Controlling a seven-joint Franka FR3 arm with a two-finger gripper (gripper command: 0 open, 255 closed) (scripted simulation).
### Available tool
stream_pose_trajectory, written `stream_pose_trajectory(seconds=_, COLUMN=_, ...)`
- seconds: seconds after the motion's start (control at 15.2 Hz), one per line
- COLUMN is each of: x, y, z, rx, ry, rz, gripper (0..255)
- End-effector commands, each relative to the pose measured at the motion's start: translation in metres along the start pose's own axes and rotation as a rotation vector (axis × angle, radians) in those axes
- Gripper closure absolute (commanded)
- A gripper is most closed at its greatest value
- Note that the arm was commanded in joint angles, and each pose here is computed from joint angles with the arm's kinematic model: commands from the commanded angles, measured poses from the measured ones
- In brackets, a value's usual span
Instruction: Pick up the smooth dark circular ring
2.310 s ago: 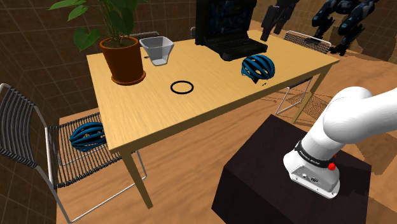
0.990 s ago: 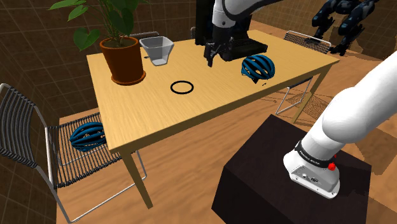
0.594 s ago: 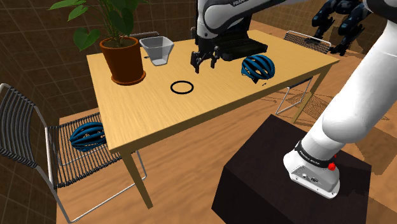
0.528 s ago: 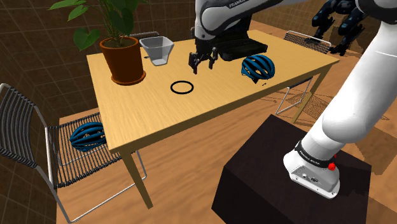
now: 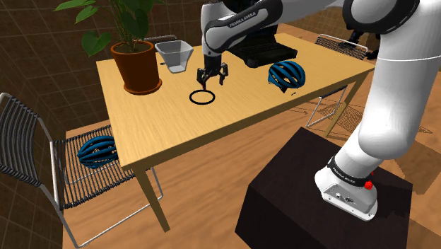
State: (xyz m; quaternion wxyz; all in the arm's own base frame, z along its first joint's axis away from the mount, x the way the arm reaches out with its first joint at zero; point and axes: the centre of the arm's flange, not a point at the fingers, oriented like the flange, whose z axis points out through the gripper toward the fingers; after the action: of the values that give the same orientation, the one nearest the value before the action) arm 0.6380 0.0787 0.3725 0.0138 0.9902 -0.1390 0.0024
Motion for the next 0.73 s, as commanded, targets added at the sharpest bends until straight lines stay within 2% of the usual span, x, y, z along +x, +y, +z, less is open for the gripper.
stream_pose_trajectory(seconds=0.0, x=0.003, y=-0.001, z=0.011, rx=0.000, ry=-0.001, rz=0.003, gripper=0)
stream_pose_trajectory(seconds=0.33, x=0.003, y=-0.002, z=0.041, rx=0.000, ry=-0.001, rz=0.003, gripper=0)
stream_pose_trajectory(seconds=0.46, x=0.003, y=-0.002, z=0.041, rx=0.000, ry=-0.001, rz=0.003, gripper=0)
stream_pose_trajectory(seconds=0.53, x=0.002, y=-0.003, z=0.040, rx=0.000, ry=-0.001, rz=0.003, gripper=255)
stream_pose_trajectory(seconds=0.66, x=0.002, y=-0.003, z=0.040, rx=0.000, ry=-0.001, rz=0.003, gripper=255)
